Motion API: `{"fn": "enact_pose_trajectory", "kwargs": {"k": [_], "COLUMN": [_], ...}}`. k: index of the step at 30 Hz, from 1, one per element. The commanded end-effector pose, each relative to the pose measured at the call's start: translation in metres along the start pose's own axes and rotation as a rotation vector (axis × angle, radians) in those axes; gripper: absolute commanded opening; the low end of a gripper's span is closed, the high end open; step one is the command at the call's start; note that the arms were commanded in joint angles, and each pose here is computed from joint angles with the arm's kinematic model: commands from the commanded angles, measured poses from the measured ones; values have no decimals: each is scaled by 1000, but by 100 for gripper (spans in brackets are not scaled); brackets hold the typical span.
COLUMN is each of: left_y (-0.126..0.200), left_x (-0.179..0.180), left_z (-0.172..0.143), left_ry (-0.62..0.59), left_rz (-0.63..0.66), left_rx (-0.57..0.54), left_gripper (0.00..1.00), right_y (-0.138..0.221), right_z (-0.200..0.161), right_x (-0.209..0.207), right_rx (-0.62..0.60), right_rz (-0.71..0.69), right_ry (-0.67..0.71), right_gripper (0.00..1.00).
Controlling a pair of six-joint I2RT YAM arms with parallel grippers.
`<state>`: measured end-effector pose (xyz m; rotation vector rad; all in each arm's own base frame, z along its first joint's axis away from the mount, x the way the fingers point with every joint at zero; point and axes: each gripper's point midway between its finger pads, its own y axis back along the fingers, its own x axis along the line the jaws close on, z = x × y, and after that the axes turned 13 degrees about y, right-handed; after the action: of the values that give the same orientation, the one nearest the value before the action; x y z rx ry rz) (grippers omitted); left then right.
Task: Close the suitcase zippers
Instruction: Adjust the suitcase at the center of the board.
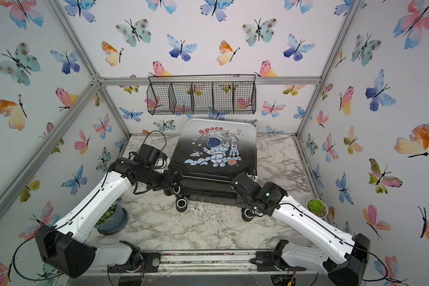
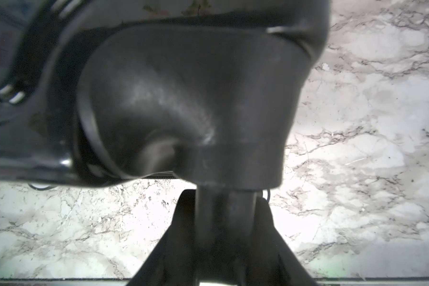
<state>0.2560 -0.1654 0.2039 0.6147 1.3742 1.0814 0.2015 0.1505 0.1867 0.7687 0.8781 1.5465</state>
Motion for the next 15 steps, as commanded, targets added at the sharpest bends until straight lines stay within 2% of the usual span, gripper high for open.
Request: {"fn": "enact_pose_trajectory", "kwargs": {"k": [1,5,9,11,12,13,15], "left_y": [19,15,7,2,0,-3,-5], "left_x": [-9,-22,-35,-38,-39,-40,-42], "left_z": [-1,-19,-36,-47,-51,-54,-58], "left_ry": [2,-22,-76,-107,-122,-139,-174], "left_rz": [-37,-97,-131,-135,-135,-135,-140], "left_rx": [-33,25,79,114,124,132,136], "left_gripper": [0,0,1,11,18,31,50], "right_y": [1,19,27,32,34,37,40], "right_z": [13,41,61,72,74,81,87], "right_x": [-41,-72,-83,-82,-87,-93,-104], "right_rx": [-83,-176,-241,-297,-303,-316,-316], "right_rz": [-166,-267,-284,-287,-312,-345,-399], "right_ry": [-4,49,165,254,250,270,292], "right_gripper": [21,16,11,8,8,8,8]}}
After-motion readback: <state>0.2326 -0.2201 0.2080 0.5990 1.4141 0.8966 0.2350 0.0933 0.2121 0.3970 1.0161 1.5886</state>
